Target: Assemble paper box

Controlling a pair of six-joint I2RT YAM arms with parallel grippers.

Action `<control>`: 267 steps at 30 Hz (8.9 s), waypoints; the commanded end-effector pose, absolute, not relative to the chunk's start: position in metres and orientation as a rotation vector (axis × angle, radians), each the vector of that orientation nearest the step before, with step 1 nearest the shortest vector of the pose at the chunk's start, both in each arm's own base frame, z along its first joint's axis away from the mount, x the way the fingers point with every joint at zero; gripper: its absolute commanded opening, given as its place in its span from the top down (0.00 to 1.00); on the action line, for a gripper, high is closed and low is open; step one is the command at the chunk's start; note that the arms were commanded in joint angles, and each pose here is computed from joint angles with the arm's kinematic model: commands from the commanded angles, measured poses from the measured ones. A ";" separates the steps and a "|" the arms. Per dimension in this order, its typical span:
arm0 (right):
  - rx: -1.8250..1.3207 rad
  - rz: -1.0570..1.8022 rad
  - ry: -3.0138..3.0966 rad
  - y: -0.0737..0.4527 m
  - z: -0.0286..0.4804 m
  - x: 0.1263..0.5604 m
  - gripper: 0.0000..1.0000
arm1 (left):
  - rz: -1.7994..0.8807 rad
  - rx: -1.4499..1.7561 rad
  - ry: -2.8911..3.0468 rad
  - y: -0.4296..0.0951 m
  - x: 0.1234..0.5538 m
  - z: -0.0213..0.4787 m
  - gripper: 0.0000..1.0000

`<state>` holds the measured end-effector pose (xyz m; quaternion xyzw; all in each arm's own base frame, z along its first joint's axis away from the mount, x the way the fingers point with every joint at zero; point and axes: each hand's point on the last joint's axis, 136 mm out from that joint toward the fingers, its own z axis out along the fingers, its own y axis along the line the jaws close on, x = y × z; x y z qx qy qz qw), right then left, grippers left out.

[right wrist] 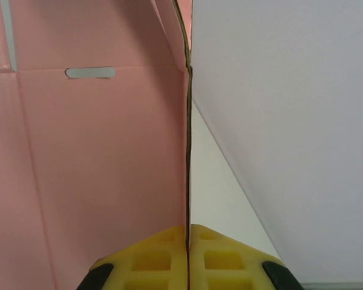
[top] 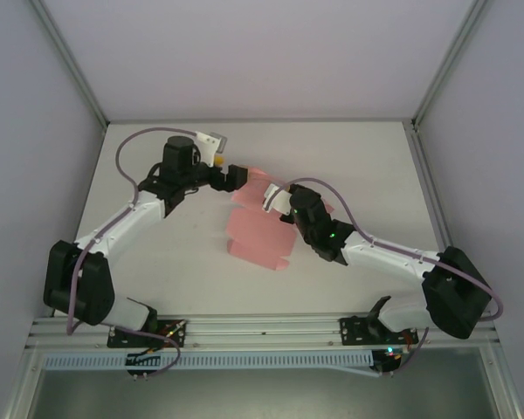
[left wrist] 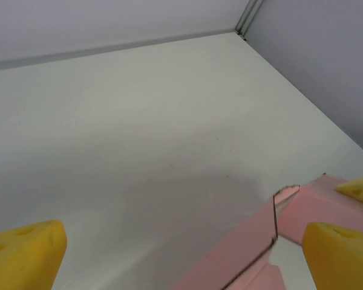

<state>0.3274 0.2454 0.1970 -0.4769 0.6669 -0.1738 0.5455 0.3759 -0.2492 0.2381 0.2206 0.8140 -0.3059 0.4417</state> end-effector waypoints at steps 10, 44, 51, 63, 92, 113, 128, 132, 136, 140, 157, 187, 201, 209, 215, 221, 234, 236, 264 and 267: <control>-1.052 -0.309 1.579 0.257 0.214 0.326 0.94 | -0.573 0.650 2.053 -0.277 0.380 0.220 0.00; -0.844 0.125 1.562 0.253 0.245 0.293 0.98 | -0.506 0.344 1.891 -0.219 0.358 0.263 0.00; -0.857 0.155 1.560 0.254 0.243 0.292 0.97 | -0.408 0.090 1.960 -0.141 0.386 0.259 0.00; -0.886 0.190 1.548 0.257 0.241 0.287 0.96 | -0.524 0.253 2.037 -0.158 0.436 0.247 0.00; -0.795 0.185 1.571 0.247 0.246 0.296 0.96 | -0.886 0.593 2.155 -0.214 0.378 0.157 0.00; -0.767 0.211 1.585 0.248 0.239 0.298 0.96 | -0.241 0.628 2.137 -0.234 0.372 0.150 0.00; -0.791 0.180 1.607 0.246 0.227 0.298 0.95 | -0.057 0.524 2.003 -0.245 0.364 0.160 0.00; -0.856 0.088 1.610 0.242 0.223 0.301 0.95 | -0.107 0.482 1.991 -0.233 0.360 0.174 0.00; -0.953 -0.022 1.632 0.242 0.215 0.308 0.93 | -0.260 0.416 1.977 -0.215 0.354 0.194 0.00; -1.078 -0.106 1.596 0.255 0.209 0.310 0.92 | -0.319 0.301 1.951 -0.180 0.355 0.212 0.00; -1.464 -0.794 1.231 0.329 0.162 0.325 0.96 | -0.403 0.067 2.066 -0.105 0.421 0.173 0.00; -1.367 -0.716 1.312 0.318 0.168 0.332 0.96 | -0.804 0.479 2.313 -0.197 0.403 0.094 0.00; -1.375 -0.694 1.352 0.314 0.159 0.330 0.97 | -0.764 0.608 2.340 -0.224 0.350 0.082 0.00; -1.410 -0.612 1.356 0.308 0.155 0.318 0.95 | -0.742 0.654 2.294 -0.218 0.337 0.084 0.01; -1.409 -0.529 1.394 0.305 0.151 0.317 0.95 | -0.845 0.780 2.168 -0.237 0.337 0.096 0.12; -1.422 -0.519 1.443 0.295 0.136 0.320 0.95 | -0.947 0.897 2.085 -0.254 0.322 0.094 0.24; -1.457 -0.396 1.569 0.292 0.115 0.306 0.96 | -0.886 0.838 2.035 -0.264 0.335 0.081 0.22; -1.477 -0.383 1.582 0.292 0.108 0.301 0.97 | -0.886 0.836 2.047 -0.264 0.336 0.077 0.22; -1.512 -0.375 1.635 0.294 0.097 0.284 1.00 | -0.407 0.684 2.081 -0.256 0.359 0.049 0.86; -1.494 -0.363 1.631 0.294 0.103 0.284 1.00 | -0.218 0.604 2.083 -0.238 0.366 0.046 1.00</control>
